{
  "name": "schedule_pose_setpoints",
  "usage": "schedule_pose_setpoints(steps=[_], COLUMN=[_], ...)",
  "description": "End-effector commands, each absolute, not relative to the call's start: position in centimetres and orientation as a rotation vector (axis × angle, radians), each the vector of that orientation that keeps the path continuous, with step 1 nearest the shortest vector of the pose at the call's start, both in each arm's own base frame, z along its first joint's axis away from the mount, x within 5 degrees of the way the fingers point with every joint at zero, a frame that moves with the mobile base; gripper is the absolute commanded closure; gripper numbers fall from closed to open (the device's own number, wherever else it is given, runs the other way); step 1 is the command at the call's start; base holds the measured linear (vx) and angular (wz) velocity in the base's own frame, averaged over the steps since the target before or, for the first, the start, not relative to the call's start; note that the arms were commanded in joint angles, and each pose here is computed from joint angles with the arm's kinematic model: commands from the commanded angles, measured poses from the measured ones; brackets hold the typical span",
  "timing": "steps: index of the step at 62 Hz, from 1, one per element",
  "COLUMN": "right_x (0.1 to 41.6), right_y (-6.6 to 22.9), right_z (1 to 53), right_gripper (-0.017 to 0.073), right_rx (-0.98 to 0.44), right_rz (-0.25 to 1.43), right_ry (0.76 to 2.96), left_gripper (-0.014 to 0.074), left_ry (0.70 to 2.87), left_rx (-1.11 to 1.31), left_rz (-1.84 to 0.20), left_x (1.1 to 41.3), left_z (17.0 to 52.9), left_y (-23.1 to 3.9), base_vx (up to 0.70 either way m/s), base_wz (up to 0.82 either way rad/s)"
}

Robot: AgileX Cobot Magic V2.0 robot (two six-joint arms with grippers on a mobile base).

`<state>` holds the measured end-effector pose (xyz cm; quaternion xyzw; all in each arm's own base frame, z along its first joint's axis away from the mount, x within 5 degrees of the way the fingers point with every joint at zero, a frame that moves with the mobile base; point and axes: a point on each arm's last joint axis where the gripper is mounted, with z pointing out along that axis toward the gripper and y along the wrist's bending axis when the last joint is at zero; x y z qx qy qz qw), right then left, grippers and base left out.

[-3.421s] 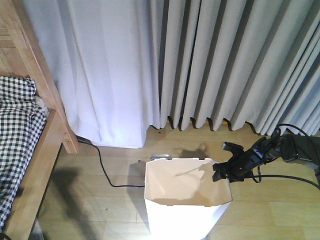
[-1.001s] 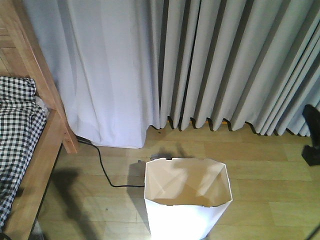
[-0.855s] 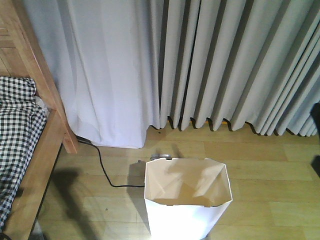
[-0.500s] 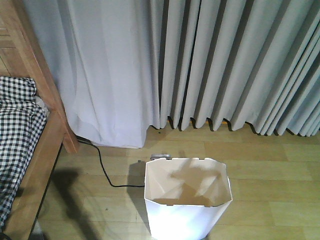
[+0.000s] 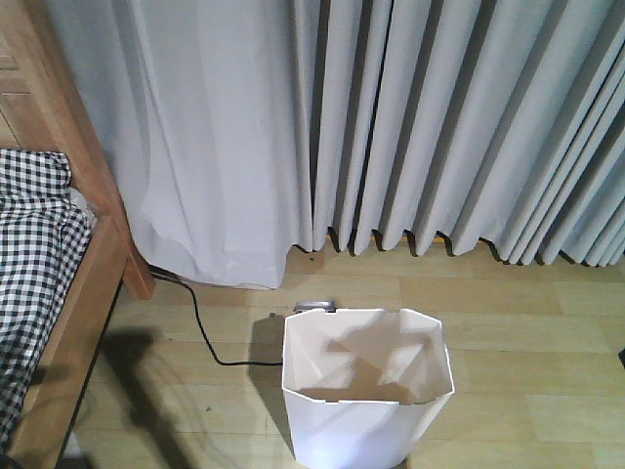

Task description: Move trash bin to bedside with robot

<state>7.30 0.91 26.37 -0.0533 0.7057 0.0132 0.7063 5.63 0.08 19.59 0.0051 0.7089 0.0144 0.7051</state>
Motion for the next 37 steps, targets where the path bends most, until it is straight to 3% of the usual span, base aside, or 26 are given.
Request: schedule_pose_setpoints(steps=[1,37], right_x=[7.34,6.88], right_y=[0.68,-0.08], right_z=[27.37,27.01], right_gripper=[0.0567,0.0568], right_rx=[-0.095,-0.044], right_rz=[0.011,-0.072], right_ry=[1.537,1.522], left_gripper=[0.0600,0.0600], left_ry=[1.507,1.507], left_rx=[0.000,0.000], left_rz=[0.007,0.007], left_x=[5.61,5.61], left_z=[19.89,19.89], left_y=[0.03,0.03], base_vx=[0.00,0.00], base_wz=[0.00,0.00])
